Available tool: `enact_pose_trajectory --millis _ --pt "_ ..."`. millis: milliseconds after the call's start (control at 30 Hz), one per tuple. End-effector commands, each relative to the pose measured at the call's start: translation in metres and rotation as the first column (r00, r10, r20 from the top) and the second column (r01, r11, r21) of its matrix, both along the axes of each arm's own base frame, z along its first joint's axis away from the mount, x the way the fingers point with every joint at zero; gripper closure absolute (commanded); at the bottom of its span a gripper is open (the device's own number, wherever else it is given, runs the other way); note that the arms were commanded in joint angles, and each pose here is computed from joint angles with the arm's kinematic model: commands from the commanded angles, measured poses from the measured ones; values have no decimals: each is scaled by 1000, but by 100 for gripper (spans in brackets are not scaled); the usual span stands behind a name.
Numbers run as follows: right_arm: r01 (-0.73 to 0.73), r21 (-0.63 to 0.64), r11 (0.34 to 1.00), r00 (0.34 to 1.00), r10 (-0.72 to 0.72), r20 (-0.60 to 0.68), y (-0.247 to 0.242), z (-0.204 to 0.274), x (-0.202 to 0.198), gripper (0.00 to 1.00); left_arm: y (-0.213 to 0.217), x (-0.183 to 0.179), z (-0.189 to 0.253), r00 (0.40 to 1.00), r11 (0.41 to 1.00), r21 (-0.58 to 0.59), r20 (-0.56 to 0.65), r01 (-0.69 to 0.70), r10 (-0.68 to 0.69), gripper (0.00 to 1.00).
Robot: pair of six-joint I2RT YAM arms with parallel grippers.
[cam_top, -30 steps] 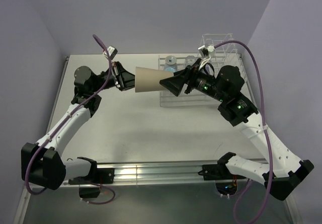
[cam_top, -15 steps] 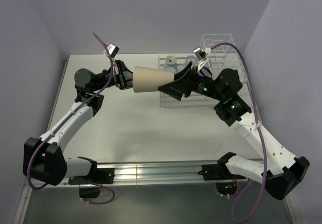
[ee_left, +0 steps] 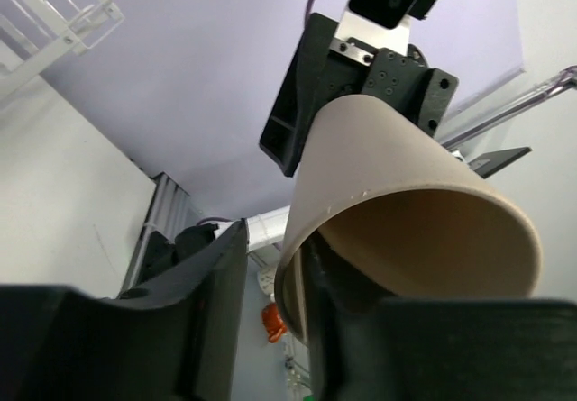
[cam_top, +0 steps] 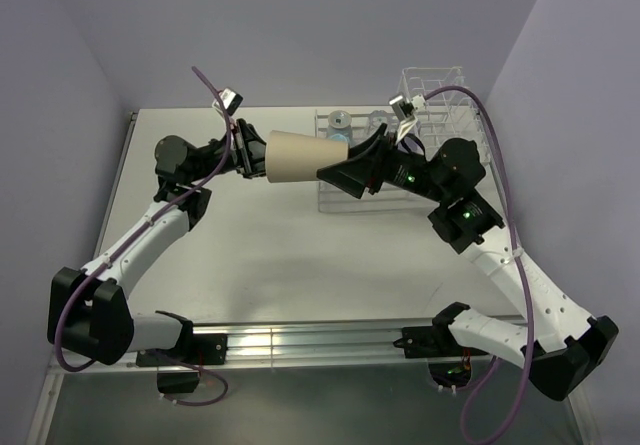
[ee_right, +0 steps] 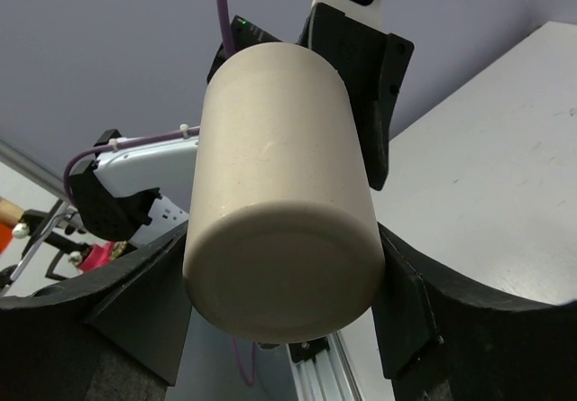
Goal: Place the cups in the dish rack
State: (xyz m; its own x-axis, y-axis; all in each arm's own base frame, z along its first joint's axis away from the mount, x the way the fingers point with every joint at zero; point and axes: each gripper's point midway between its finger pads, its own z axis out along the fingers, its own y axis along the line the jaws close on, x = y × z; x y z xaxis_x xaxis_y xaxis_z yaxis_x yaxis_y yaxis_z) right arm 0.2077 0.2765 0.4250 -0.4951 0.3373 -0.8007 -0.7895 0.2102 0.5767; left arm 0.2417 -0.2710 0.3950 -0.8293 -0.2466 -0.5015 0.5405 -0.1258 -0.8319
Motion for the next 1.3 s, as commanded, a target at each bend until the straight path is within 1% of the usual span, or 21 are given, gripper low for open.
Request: enact_pose_trajectory --millis 0,133,333,533,700,867,933,967,1000,1033,1067,1100,1133,1167,1200,1267 --pt "51 22 998 996 -52 66 -11 20 -5 90 -2 5 6 998 999 5 54 -43 43 58" --pt "88 -8 996 994 -88 58 -15 16 -2 92 -1 8 12 996 998 1 65 -61 60 52" --pt "136 -32 990 989 -134 63 -22 14 1 94 2 19 14 991 993 17 60 -117 115 51" --pt "196 -80 977 980 -193 46 -31 6 9 94 29 52 15 971 971 24 40 -237 236 51" --pt "246 -115 963 969 -243 36 -41 0 17 94 48 78 10 952 951 49 17 -305 304 53" --pt "354 -189 916 934 -358 15 -58 -12 37 94 80 107 1 910 906 93 -13 -412 415 54" --pt "398 -250 883 912 -410 5 -66 -20 45 95 92 115 0 894 891 104 -24 -443 447 55" --pt "474 -259 842 874 -486 19 -78 -11 55 95 96 118 -4 889 886 117 -39 -450 457 55" --pt "491 -336 804 854 -520 3 -83 -28 62 95 102 121 -6 880 876 124 -46 -465 473 56" --pt "518 -372 770 831 -556 5 -90 -31 68 95 104 122 -8 873 870 133 -50 -475 484 56" --pt "597 -383 705 772 -635 33 -105 -19 78 95 106 122 -7 867 861 142 -27 -489 497 56" --pt "595 -479 645 742 -670 21 -112 -41 87 96 108 123 -14 859 853 174 -59 -492 508 56" --pt "625 -509 592 703 -710 39 -121 -44 94 96 109 125 -16 849 840 191 -59 -507 526 56" --pt "670 -535 514 641 -764 69 -133 -43 107 96 111 123 -14 844 831 203 -36 -517 534 56" --pt "667 -578 470 622 -778 86 -139 -51 111 96 111 122 -19 839 826 223 -56 -518 541 56" --pt "665 -634 395 585 -804 113 -143 -60 129 96 113 118 -16 834 815 233 -34 -530 551 56"
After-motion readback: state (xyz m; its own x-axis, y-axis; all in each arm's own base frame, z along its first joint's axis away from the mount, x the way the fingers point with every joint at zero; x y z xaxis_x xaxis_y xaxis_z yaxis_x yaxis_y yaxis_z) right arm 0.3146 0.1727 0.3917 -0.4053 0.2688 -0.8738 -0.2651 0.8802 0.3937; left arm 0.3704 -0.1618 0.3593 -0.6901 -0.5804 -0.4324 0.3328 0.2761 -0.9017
